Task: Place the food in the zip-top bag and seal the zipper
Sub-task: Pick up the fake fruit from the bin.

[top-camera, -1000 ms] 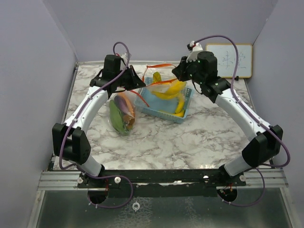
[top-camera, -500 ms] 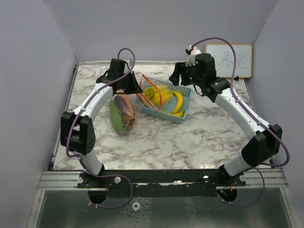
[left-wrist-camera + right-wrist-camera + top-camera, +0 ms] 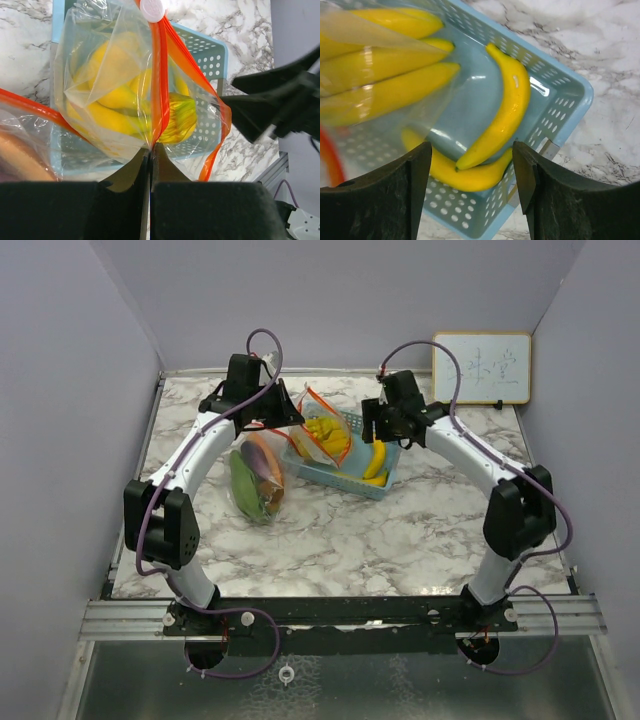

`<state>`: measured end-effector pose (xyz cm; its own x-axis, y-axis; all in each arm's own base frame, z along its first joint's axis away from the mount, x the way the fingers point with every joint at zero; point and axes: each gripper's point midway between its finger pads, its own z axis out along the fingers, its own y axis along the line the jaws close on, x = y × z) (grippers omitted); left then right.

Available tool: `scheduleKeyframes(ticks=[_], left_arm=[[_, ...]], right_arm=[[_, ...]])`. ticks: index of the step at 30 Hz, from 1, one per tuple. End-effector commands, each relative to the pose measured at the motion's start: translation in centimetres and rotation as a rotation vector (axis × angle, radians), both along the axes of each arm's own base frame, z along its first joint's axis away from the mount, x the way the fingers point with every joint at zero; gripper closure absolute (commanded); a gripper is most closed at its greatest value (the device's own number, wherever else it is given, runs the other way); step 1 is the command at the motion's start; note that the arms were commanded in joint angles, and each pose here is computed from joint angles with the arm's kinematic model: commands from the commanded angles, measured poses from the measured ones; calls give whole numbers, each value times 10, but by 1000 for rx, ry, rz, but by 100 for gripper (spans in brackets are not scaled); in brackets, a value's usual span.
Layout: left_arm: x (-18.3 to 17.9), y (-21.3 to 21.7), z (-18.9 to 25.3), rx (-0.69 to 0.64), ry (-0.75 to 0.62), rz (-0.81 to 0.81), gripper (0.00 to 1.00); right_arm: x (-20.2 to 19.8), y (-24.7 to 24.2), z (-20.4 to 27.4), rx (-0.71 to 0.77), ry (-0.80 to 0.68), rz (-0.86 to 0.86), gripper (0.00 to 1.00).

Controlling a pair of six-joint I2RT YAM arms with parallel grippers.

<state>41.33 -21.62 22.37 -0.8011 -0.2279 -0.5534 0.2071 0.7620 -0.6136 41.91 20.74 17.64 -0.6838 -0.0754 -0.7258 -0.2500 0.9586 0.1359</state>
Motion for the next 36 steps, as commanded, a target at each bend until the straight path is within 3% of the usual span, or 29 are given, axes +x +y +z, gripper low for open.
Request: scheduleKeyframes(ticks=[1, 7, 15, 18, 22, 25, 27, 32, 36], left_arm=[[-6, -6, 23, -71, -51, -33, 100], [-9, -5, 31, -74, -68, -37, 100], [-16, -3, 34, -74, -72, -35, 100], [-18, -3, 29, -74, -58, -33, 100], [-19, -5, 24, -85, -41, -39, 100], [-20, -6, 23, -95, -35, -40, 100], [-20, -5, 21, -93, -34, -40, 100], [-22, -5, 15, -83, -23, -38, 100], [-22, -4, 14, -81, -22, -38, 100]], right_arm=[[18, -15, -35, -107, 66, -99, 34], [25, -20, -88, -198, 154, -111, 34], [37, -24, -122, -274, 170, -105, 36], [35, -24, -126, -273, 175, -100, 42], [28, -26, -123, -270, 164, -77, 67], [26, -25, -110, -254, 132, -56, 80], [26, -23, -87, -228, 84, -46, 94], [26, -19, -8, -142, -91, -19, 97], [16, 14, 85, 65, -358, 164, 97]])
